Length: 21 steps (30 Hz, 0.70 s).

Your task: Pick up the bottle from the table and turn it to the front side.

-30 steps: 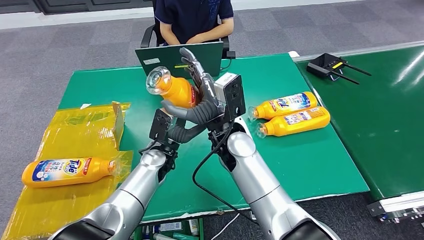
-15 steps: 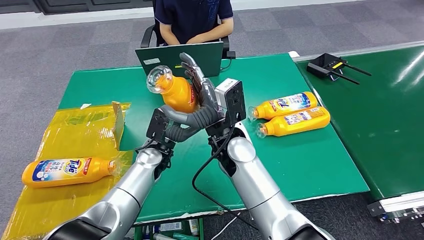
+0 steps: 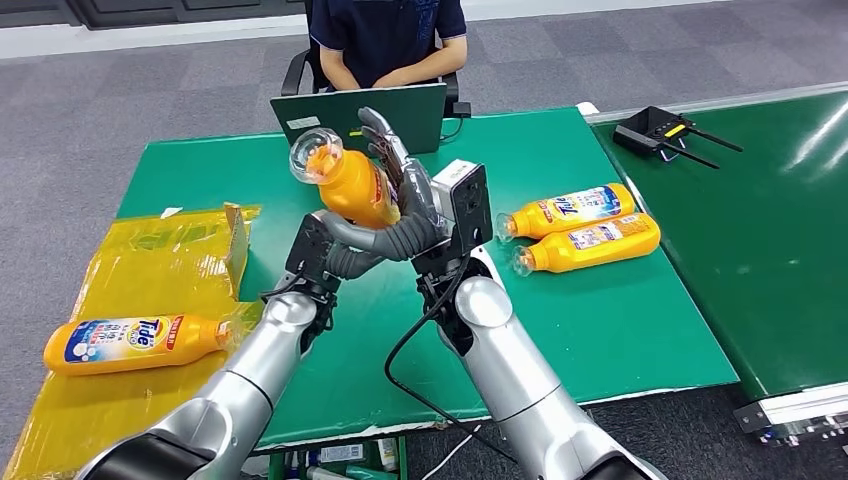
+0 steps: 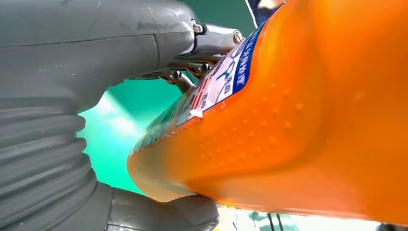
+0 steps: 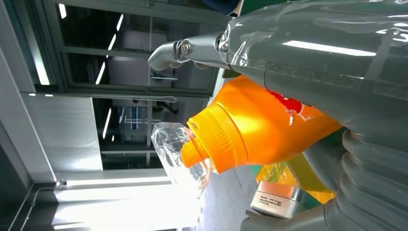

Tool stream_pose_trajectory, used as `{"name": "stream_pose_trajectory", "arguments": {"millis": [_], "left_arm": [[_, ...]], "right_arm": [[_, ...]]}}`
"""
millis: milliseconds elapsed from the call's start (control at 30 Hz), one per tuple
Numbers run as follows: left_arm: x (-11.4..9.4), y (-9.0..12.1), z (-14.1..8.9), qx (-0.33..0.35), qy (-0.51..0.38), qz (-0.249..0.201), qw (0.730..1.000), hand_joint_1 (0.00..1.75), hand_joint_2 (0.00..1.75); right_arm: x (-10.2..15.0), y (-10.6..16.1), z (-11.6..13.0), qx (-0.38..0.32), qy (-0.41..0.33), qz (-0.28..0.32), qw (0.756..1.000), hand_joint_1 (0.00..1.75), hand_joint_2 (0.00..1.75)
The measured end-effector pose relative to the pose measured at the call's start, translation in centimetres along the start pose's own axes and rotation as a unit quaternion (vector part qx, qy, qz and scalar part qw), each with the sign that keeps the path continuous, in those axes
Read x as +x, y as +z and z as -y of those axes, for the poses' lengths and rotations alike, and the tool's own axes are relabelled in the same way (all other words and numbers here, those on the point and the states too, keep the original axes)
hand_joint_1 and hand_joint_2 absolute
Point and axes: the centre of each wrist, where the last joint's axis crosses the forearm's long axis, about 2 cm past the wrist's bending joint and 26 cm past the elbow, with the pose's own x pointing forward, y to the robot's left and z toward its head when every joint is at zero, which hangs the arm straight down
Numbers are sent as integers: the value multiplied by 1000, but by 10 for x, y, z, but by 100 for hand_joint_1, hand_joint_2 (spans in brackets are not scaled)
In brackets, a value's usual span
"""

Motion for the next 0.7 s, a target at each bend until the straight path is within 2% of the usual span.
{"name": "stream_pose_trajectory", "arguments": {"millis": [433, 700], "left_arm": [[0, 1, -38, 27, -64, 1, 998, 175, 175], [0, 3, -53, 36, -87, 1, 996, 175, 175]], "right_arm": [[0, 0, -1, 15, -5, 1, 1000, 0, 175], [-2, 4, 0, 17, -3, -1, 1000, 0, 175]]}}
